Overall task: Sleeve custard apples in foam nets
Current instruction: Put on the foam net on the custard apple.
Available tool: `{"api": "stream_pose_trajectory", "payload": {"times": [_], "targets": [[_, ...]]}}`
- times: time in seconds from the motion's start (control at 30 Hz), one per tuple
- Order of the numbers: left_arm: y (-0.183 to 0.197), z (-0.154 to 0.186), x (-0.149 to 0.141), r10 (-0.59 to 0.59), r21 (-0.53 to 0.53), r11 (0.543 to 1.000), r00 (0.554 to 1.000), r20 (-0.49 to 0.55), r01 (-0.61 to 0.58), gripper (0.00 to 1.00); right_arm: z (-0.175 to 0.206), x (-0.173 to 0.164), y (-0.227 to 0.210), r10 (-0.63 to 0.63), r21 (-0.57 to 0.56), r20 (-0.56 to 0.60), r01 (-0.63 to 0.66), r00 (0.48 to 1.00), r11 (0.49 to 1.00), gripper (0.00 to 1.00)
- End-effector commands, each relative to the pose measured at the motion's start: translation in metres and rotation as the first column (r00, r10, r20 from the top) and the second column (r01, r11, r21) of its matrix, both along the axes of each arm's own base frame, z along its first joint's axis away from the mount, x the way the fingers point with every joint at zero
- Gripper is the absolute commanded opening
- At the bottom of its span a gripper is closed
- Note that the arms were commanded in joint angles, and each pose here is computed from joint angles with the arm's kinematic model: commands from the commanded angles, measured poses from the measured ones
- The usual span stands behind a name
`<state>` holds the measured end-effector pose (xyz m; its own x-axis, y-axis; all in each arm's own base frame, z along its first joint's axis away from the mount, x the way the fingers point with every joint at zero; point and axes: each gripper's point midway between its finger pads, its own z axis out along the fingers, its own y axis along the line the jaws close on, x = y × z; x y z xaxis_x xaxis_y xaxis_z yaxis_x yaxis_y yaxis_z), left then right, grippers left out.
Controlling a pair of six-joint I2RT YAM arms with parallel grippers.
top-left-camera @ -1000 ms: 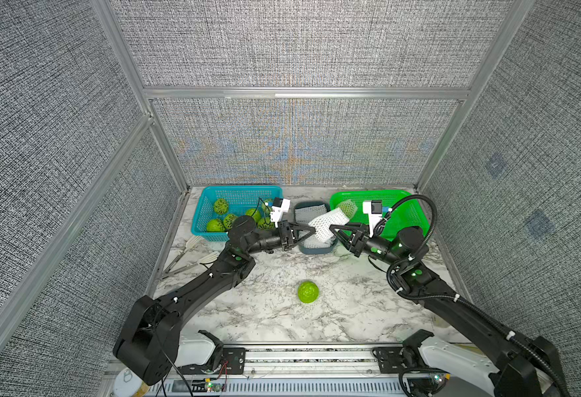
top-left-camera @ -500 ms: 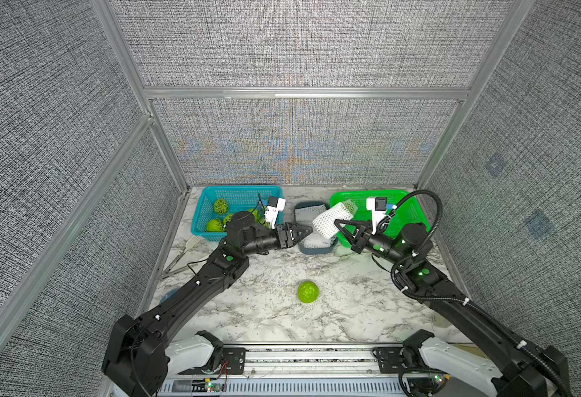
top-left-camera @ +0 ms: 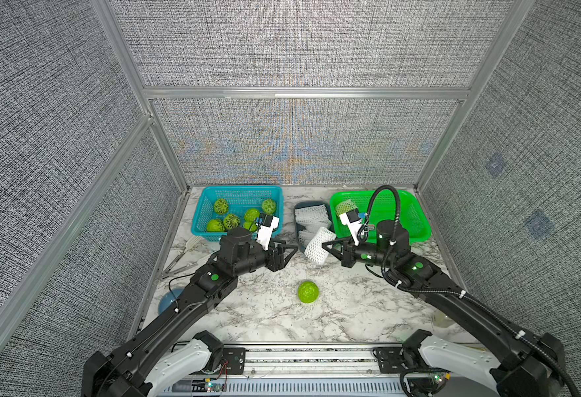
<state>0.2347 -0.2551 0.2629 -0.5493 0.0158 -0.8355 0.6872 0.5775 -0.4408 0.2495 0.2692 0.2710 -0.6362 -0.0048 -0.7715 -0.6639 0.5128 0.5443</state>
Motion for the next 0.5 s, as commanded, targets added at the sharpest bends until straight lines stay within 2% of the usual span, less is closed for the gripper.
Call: {"api": "stream_pose_trajectory", "payload": {"times": [0.0,0.13,0.3,0.47], "targets": [[-0.002,-0.003,-0.004,-0.043,0.068,0.997,0.994,0.099,0.037,0.57,-0.029,-0.014,0.0,0.033,-0.072,-0.162,-0.045,0.986,0.996,0.09],[-0.017,-0.014,-0.014,-0.117,0.054,0.992,0.991,0.067,0.114,0.53,-0.03,-0.014,0.002,0.029,-0.08,-0.223,-0.048,0.974,0.996,0.1],[-0.036,-0.03,-0.021,-0.178,-0.014,0.984,0.984,-0.01,0.178,0.43,-0.036,-0.02,0.002,0.05,-0.093,-0.243,-0.074,0.969,0.993,0.11],[-0.046,-0.033,-0.021,-0.2,-0.069,0.978,0.979,-0.031,0.198,0.42,-0.047,-0.021,0.001,0.04,-0.12,-0.245,-0.071,0.969,0.99,0.13]]}}
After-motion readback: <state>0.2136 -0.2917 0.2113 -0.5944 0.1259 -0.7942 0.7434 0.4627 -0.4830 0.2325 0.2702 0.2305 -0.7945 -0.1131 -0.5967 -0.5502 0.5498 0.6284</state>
